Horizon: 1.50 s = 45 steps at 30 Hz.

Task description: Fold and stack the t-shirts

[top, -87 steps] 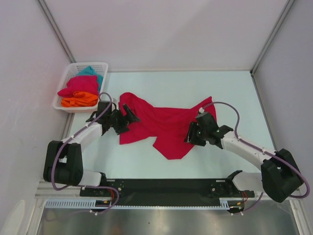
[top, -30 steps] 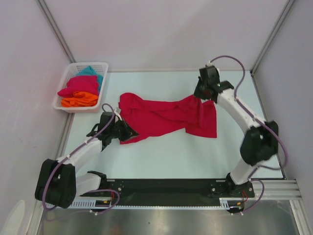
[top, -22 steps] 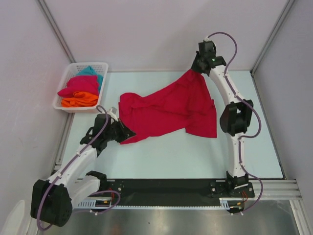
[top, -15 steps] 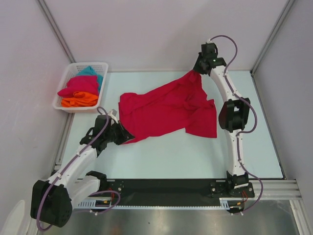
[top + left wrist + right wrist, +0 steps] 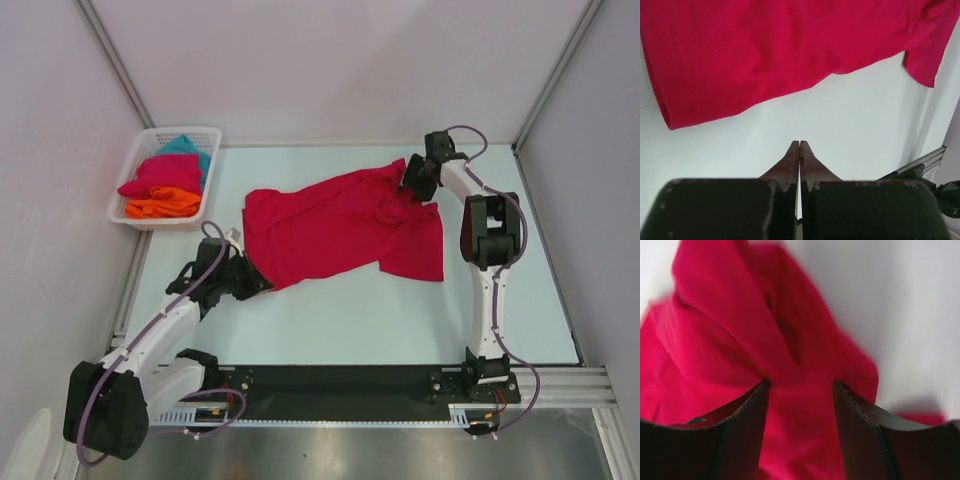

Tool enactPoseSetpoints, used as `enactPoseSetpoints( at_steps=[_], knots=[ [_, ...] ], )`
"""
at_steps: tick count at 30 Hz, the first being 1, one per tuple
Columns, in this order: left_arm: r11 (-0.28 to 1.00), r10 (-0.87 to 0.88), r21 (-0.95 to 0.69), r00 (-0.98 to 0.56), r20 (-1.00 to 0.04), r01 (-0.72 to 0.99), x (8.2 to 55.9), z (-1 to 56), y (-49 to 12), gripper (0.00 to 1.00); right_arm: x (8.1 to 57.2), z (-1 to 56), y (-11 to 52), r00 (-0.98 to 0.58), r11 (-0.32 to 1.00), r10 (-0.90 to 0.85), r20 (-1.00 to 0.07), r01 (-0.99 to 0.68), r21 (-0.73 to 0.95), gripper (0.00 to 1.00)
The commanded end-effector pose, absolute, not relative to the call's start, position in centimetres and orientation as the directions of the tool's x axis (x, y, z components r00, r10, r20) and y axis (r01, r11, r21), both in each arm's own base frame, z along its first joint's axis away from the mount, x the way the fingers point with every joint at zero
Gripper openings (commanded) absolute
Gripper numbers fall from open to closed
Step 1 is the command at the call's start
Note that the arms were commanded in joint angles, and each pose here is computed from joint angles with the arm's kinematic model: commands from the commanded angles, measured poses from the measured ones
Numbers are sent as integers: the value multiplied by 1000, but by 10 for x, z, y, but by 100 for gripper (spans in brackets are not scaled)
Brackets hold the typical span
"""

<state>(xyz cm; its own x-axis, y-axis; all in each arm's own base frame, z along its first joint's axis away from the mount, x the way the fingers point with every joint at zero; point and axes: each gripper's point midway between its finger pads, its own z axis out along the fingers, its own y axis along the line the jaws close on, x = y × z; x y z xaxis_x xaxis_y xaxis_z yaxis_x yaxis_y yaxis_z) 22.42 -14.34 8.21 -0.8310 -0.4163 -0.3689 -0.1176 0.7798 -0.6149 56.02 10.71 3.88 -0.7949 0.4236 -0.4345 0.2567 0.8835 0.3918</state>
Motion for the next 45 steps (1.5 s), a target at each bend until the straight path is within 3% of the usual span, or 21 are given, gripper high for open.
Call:
enactPoseSetpoints(
  at_steps=[1,2,3,5,15,17,18,20,21,30,45],
  knots=[
    [778,-440,-611,-821,-363,-147,224,70,-141,0,538,118,125,-731,858,429,-530,147,492,59],
    [775,-443,-614,-822,-358,-149,223,69,-142,0,529,143,124,-701,858,434,-566,129,498,59],
    [773,-452,-614,-818,-356,-159,223,68,-141,0,510,122,123,-726,864,425,-541,147,481,59],
    [773,-462,-610,-813,-354,-173,221,65,-138,0,491,140,117,-701,876,418,-578,141,462,59],
    [815,-494,-514,-783,-378,-266,221,48,-116,4,396,123,116,-752,904,364,-550,144,402,60],
    [837,-490,-470,-768,-412,-281,226,49,-106,13,379,105,116,-779,911,351,-519,155,383,60],
    [851,-480,-441,-766,-428,-287,228,48,-101,24,375,101,116,-780,909,354,-517,156,387,60],
    [867,-470,-394,-762,-445,-304,234,47,-94,33,361,87,114,-793,908,356,-494,169,383,61],
    [871,-464,-388,-765,-447,-302,237,48,-94,42,358,83,114,-798,909,353,-489,169,380,61],
    [892,-447,-294,-762,-469,-342,251,40,-80,70,346,67,93,-814,930,335,-474,205,305,68],
    [901,-430,-259,-787,-442,-347,250,20,-80,69,324,59,70,-813,935,346,-468,254,249,69]
  ],
)
